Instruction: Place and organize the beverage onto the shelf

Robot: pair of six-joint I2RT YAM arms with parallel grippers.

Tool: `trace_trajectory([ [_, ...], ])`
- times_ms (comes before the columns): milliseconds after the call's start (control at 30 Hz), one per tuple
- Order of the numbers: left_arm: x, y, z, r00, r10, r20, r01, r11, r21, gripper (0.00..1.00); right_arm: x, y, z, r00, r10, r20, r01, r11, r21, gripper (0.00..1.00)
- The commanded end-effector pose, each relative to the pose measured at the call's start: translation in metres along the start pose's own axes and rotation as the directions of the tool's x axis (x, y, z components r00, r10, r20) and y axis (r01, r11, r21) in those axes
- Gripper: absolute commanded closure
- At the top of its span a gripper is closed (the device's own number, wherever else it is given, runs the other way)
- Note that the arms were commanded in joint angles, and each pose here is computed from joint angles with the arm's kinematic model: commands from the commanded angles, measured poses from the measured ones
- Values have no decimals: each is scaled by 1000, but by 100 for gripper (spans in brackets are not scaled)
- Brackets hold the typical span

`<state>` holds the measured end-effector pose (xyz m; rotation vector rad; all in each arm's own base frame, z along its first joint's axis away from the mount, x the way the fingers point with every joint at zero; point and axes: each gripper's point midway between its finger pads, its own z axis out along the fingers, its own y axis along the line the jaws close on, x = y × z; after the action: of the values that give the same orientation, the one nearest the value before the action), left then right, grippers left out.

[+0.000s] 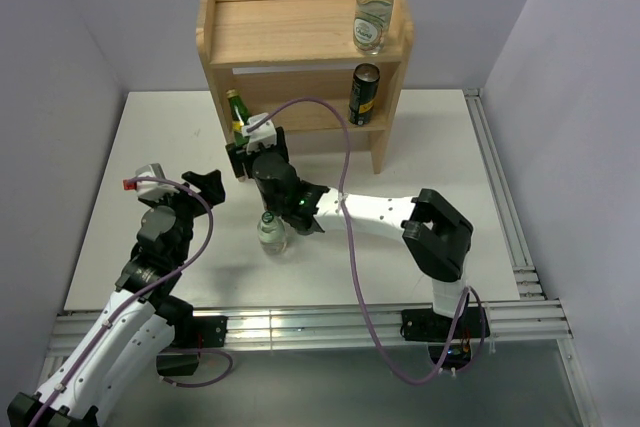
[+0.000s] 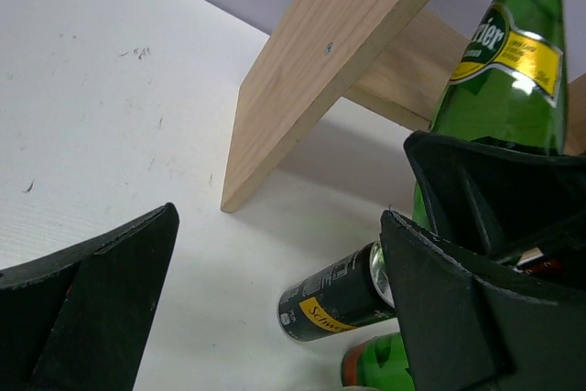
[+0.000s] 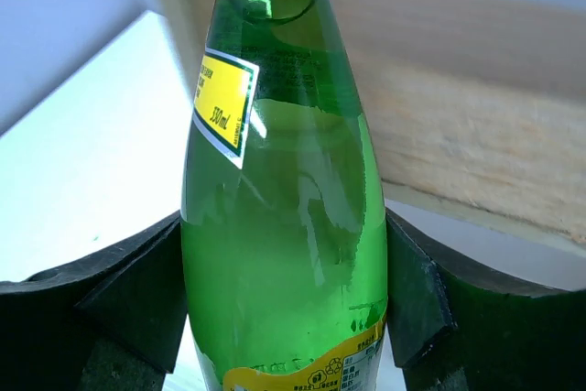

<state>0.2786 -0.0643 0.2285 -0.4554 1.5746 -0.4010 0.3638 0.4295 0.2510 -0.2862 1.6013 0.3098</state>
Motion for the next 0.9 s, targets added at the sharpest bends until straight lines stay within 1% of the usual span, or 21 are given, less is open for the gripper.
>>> trace_trajectory([
  [0,-6,-3,1,999,-17,35,17,1000,11,1,-145,-13,-33,916,178,359,-193,981,6,100],
  [33,-7,-3,1,999,-19,38,18,1000,12,1,-149,-10,-37,916,154,369,-170,985,11,100],
  [200,-6,-4,2,999,-18,36,18,1000,12,1,-168,-16,-44,889,140,437,-178,983,47,100],
  [333,-6,-3,2,999,-18,37,18,1000,10,1,-171,-22,-42,878,92,469,-160,981,107,100],
  [500,-7,-3,2,999,-16,41,16,1000,10,1,-172,-29,-40,853,90,514,-193,970,150,100],
  [633,-8,-3,2,999,-13,43,13,1000,6,1,-173,-31,-34,845,68,531,-194,963,185,100],
  [867,-8,-1,2,999,-10,45,10,1000,-4,1,-169,-30,-25,840,82,537,-206,963,175,100],
])
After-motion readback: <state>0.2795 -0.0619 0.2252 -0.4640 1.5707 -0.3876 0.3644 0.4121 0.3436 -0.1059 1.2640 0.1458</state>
